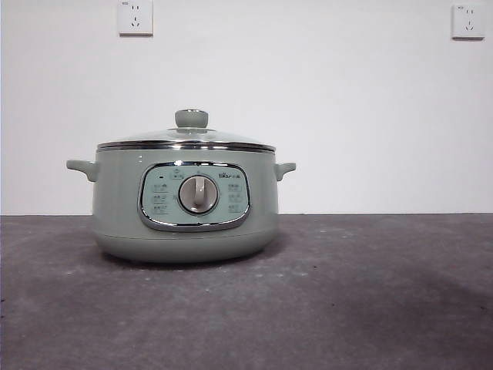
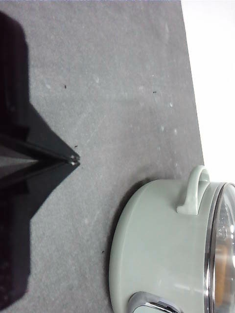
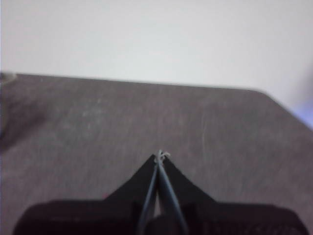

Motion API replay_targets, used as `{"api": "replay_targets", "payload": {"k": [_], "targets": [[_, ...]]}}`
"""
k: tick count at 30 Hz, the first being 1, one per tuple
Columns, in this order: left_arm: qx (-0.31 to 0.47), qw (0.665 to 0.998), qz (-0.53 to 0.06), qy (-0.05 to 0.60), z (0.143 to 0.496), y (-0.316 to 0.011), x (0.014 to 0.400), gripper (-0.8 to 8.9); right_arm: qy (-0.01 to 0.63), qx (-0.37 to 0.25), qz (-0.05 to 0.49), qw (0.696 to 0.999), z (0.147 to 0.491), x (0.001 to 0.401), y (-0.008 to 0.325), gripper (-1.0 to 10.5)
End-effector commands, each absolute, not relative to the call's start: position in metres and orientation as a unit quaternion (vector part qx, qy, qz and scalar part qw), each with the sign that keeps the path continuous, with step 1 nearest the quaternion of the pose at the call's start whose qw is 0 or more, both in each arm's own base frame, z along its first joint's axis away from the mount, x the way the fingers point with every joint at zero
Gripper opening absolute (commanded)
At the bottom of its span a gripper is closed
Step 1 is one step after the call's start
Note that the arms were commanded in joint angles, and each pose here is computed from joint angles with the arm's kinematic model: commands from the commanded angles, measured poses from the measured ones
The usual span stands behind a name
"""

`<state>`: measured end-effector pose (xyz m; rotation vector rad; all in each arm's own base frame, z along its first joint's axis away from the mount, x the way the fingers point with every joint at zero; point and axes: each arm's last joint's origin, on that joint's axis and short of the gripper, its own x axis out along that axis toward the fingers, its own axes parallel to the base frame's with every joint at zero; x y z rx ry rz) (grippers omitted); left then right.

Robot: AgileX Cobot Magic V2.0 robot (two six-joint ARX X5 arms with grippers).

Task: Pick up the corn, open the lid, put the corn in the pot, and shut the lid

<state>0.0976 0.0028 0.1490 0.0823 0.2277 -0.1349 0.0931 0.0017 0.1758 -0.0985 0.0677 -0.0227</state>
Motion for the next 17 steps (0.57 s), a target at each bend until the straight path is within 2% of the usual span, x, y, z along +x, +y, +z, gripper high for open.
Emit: {"api": "replay_targets", "payload": {"k": [1,6,17], "targets": [[0.038,0.99,-0.067,0.116,0.1466,0.003,0.0979,-0.03,0.049,-0.026,-0.014,0.998,0.1588,0.0966,0.0017,0.0],[0.038,0.99,-0.067,0.116,0.1466,0.003,0.0979,-0.03,0.088,-0.031,-0.014,0.996,0.1502,0.0958,0.0016,0.0],[0.038,0.99,-0.068,0.116,0.1466,0.003,0.0978,-0.03,0.088,-0.03,-0.008,0.996,0.1503,0.0958,0.002,0.0]]}}
